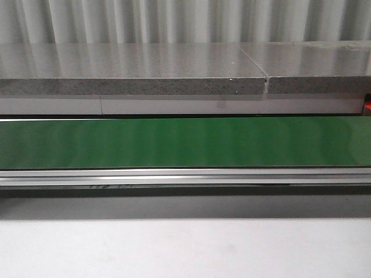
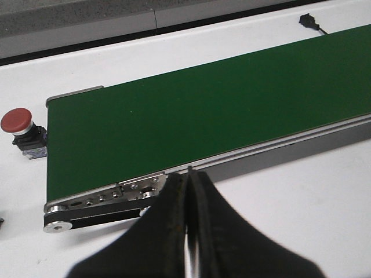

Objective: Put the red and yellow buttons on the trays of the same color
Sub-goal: 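Raise the right gripper away from the red tray above the belt end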

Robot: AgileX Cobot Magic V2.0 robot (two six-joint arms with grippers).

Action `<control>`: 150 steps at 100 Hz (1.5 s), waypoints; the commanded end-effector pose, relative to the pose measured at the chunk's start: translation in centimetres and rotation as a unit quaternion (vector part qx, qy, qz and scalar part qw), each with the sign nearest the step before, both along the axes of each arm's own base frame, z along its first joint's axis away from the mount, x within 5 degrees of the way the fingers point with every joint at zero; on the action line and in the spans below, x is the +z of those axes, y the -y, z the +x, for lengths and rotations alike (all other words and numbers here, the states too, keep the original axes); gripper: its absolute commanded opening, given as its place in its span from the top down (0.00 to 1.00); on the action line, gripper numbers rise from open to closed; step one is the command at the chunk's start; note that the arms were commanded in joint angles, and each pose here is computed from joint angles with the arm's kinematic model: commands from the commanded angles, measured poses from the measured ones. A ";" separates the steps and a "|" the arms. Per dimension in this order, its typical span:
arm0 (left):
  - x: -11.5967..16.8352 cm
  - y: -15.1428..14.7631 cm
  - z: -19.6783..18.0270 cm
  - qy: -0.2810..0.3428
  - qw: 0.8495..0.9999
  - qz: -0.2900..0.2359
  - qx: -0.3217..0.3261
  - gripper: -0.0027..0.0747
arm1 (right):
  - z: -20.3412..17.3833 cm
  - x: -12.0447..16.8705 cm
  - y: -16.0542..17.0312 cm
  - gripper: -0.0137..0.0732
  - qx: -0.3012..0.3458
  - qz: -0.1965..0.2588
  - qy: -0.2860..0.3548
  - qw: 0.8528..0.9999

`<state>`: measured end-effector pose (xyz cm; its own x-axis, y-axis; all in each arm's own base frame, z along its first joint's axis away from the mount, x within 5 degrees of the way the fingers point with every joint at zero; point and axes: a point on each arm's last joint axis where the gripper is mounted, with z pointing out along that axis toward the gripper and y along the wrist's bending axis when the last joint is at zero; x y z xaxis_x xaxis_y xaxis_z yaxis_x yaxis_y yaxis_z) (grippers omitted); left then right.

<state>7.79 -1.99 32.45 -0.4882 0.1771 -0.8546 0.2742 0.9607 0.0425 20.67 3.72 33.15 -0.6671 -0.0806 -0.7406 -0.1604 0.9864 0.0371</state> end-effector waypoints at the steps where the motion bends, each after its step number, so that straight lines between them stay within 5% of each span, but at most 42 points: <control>1: 1.4 0.2 0.2 0.041 0.999 -0.017 -0.004 0.99 | -1.5 1.8 0.1 0.93 0.007 0.010 0.073 0.997; 70: 1.5 0.2 0.4 0.051 0.999 -0.020 -0.003 0.99 | -12.7 -0.2 2.1 0.93 0.007 0.034 0.207 0.978; 94: 1.9 0.2 0.8 0.071 0.997 -0.028 0.007 0.99 | -13.2 -0.4 2.2 0.93 0.008 0.033 0.203 0.979; 150: 5.5 -0.1 8.7 -0.022 0.991 -0.051 0.123 0.99 | -13.5 -1.0 2.2 0.93 0.009 0.027 0.169 0.985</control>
<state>14.91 -2.19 36.17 -0.5744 0.0030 -0.8185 0.0754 0.9959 -0.0493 7.02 1.46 30.88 -0.4534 -0.0503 -0.8899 -0.1825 0.9825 0.0374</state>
